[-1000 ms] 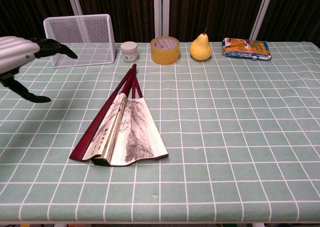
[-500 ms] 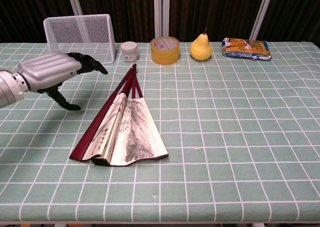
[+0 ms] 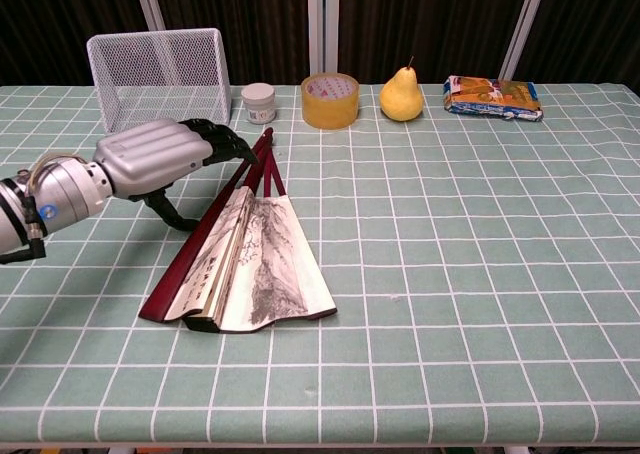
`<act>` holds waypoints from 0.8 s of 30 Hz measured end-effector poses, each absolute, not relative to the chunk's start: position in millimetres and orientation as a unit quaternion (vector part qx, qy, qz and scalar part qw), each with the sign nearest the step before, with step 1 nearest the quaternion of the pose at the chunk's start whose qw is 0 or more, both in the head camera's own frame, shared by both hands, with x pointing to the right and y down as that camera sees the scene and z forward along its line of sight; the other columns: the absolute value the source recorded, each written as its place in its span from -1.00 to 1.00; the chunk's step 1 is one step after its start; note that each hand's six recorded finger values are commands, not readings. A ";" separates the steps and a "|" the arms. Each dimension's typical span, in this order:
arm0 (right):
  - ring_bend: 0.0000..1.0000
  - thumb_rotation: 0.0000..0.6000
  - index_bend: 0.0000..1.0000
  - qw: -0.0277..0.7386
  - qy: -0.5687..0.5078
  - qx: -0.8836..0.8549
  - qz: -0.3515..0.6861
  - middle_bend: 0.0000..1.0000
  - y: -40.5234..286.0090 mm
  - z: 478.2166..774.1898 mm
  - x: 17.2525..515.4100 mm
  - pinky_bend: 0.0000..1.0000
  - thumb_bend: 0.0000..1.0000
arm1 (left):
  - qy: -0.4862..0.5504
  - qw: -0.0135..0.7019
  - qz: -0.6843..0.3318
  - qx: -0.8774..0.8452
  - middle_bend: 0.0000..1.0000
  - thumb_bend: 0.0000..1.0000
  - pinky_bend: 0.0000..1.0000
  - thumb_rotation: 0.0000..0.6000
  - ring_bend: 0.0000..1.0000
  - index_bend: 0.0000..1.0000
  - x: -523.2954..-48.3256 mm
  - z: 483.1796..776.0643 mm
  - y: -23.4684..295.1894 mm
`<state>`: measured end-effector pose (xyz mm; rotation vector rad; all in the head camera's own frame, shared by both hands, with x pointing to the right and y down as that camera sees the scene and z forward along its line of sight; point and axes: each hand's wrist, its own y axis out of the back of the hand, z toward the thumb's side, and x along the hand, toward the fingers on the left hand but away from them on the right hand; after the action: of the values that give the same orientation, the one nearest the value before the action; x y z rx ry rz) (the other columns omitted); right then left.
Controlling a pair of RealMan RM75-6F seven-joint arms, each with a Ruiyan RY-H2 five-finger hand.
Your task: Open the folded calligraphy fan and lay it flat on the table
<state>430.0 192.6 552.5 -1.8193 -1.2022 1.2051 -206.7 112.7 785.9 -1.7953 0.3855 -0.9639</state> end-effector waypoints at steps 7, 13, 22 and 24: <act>-1.00 1.00 -0.87 0.320 -0.459 -0.691 0.457 -0.81 192.2 552.2 430.3 -1.00 -0.39 | 0.164 0.501 -0.383 -0.758 -0.71 -0.67 -0.75 1.00 -0.84 -0.46 -191.7 787.5 115.7; -1.00 1.00 -0.87 0.318 -0.461 -0.691 0.457 -0.81 192.3 552.2 431.9 -1.00 -0.39 | 0.167 0.491 -0.380 -0.766 -0.67 -0.41 -0.74 1.00 -0.81 -0.29 -187.9 789.7 117.6; -1.00 1.00 -0.87 0.317 -0.462 -0.691 0.456 -0.81 192.6 552.2 433.4 -1.00 -0.39 | 0.176 0.483 -0.373 -0.772 -0.62 -0.24 -0.73 1.00 -0.78 -0.15 -186.2 788.6 119.6; -1.00 1.00 -0.87 0.317 -0.462 -0.692 0.455 -0.81 192.7 552.4 433.3 -1.00 -0.39 | 0.180 0.480 -0.372 -0.774 -0.61 -0.24 -0.73 1.00 -0.77 -0.12 -186.2 788.2 119.7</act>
<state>433.3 192.7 552.4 -1.8211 -1.2176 1.1986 -186.2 119.7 788.2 -1.8873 0.4379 -0.9081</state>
